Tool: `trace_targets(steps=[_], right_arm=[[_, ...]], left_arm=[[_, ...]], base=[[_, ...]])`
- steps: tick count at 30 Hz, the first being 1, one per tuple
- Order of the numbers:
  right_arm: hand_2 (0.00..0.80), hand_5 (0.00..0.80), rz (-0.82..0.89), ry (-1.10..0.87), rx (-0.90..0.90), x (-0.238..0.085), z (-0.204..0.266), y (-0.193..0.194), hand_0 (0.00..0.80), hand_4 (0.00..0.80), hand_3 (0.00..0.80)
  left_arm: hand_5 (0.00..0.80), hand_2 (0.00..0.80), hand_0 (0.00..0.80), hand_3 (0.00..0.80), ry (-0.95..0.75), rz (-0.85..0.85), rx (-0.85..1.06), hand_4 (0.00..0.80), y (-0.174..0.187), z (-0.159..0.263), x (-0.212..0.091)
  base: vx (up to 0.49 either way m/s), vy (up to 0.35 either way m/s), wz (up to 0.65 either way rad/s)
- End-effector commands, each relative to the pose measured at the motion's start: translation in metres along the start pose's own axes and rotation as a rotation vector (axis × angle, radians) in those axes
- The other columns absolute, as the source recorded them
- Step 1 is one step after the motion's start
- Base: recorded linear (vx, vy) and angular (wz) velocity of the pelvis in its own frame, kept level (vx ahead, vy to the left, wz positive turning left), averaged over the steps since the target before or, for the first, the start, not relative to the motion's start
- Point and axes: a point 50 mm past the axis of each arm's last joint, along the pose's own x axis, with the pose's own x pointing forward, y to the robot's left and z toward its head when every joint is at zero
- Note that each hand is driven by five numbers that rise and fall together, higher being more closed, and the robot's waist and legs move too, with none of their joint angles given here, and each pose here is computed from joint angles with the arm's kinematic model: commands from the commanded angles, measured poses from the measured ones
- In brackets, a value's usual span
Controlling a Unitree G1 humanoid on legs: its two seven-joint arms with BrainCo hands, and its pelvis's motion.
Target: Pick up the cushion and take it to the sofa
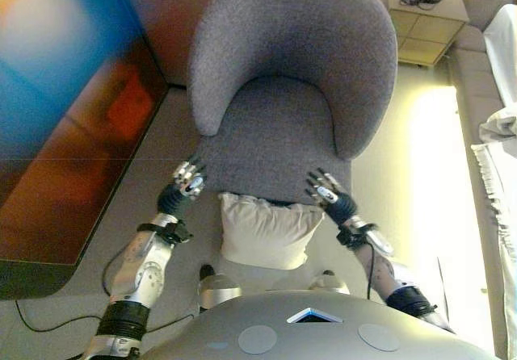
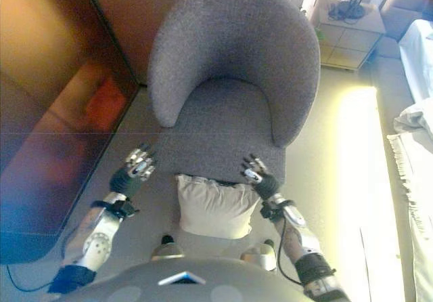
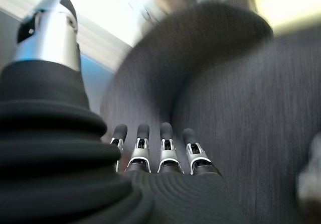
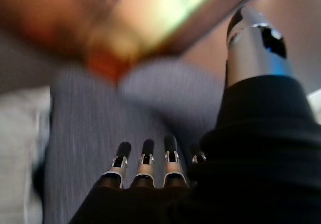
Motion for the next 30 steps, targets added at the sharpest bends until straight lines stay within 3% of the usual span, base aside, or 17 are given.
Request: trace_targets(steps=[1, 6, 9, 18, 30], right_arm=[[0.0, 0.0, -0.027, -0.146, -0.087, 0.018, 0.032, 0.01, 0.0, 0.0, 0.0], [0.0, 0.0, -0.197, -0.104, -0.157, 0.022, 0.023, -0.007, 0.0, 0.0, 0.0], [0.0, 0.0, -0.295, -0.053, -0.177, 0.032, 0.022, -0.022, 0.0, 0.0, 0.0], [0.0, 0.0, -0.412, -0.211, -0.248, 0.08, 0.101, -0.012, 0.0, 0.0, 0.0], [0.0, 0.0, -0.428, -0.292, -0.201, 0.094, 0.152, -0.002, 0.0, 0.0, 0.0]], left_arm=[[0.0, 0.0, 0.0, 0.0, -0.137, 0.055, 0.158, 0.0, 0.002, 0.032, 0.017], [0.0, 0.0, 0.0, 0.0, -0.116, 0.03, 0.138, 0.0, -0.003, 0.019, 0.022], [0.0, 0.0, 0.0, 0.0, -0.066, 0.096, 0.169, 0.0, -0.008, 0.0, 0.042], [0.0, 0.0, 0.0, 0.0, -0.248, 0.041, 0.181, 0.0, -0.054, 0.056, 0.101], [0.0, 0.0, 0.0, 0.0, -0.345, 0.036, 0.11, 0.0, -0.069, 0.097, 0.118]], base=[[0.052, 0.005, 0.01], [0.021, 0.007, 0.03], [-0.14, 0.043, 0.04], [-0.28, 0.072, -0.09], [-0.107, 0.023, -0.08]])
